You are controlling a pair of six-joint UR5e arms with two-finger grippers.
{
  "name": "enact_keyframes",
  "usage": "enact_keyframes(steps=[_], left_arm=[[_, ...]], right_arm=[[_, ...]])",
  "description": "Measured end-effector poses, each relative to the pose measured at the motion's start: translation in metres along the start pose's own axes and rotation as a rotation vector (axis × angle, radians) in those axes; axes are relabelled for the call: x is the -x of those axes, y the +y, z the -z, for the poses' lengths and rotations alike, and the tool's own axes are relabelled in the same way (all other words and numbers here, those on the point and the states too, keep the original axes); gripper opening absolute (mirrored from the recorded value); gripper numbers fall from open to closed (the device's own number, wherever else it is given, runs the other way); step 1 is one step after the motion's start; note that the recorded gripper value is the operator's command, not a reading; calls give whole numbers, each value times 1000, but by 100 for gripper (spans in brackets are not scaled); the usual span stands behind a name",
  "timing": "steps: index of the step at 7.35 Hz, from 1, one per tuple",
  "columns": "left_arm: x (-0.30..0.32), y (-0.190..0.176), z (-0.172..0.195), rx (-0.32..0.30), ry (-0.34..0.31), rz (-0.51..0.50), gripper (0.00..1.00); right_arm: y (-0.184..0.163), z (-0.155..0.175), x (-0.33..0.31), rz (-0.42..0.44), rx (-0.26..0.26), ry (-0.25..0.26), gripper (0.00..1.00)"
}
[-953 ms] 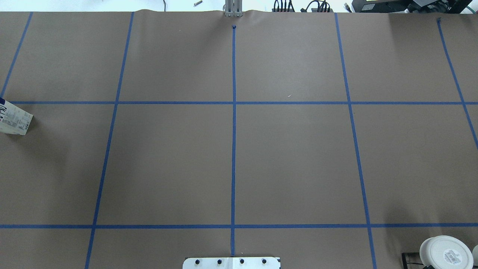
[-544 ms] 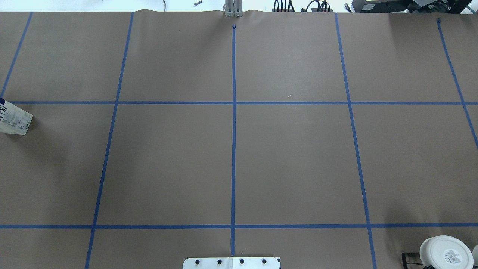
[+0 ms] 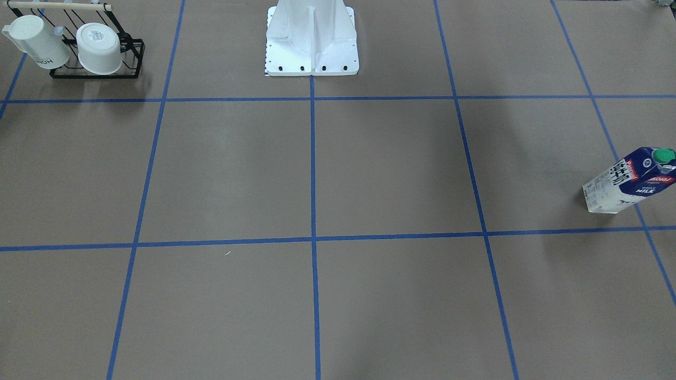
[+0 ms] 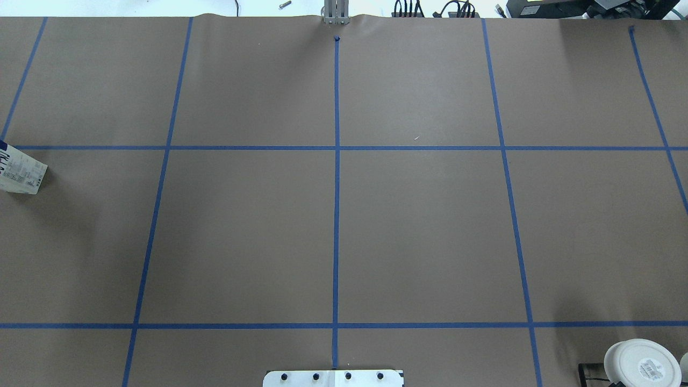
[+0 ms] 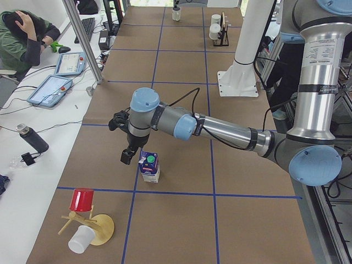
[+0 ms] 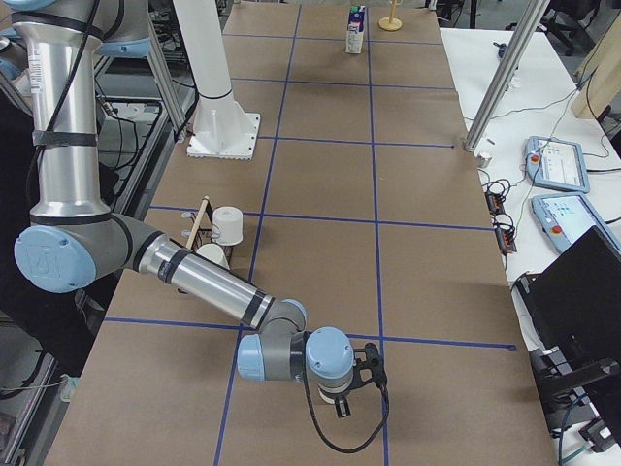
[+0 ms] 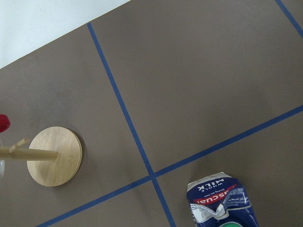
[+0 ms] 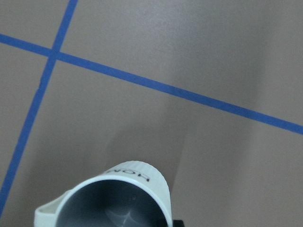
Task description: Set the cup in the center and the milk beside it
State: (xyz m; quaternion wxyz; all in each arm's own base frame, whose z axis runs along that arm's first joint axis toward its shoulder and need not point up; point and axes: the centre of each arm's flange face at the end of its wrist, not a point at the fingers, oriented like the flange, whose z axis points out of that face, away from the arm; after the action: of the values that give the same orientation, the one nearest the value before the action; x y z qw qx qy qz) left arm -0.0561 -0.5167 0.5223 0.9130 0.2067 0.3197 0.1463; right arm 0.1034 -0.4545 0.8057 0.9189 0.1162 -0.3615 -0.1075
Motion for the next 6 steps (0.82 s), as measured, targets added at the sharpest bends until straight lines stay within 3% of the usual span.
enact_keyframes(steps=[3, 6], left_arm=[[2, 2, -2, 4, 0, 3, 98], [2, 2, -3, 6, 1, 5, 98]], right_arm=[[-38, 22, 14, -42, -57, -43, 0], [-103, 58, 80, -248, -126, -90, 0]])
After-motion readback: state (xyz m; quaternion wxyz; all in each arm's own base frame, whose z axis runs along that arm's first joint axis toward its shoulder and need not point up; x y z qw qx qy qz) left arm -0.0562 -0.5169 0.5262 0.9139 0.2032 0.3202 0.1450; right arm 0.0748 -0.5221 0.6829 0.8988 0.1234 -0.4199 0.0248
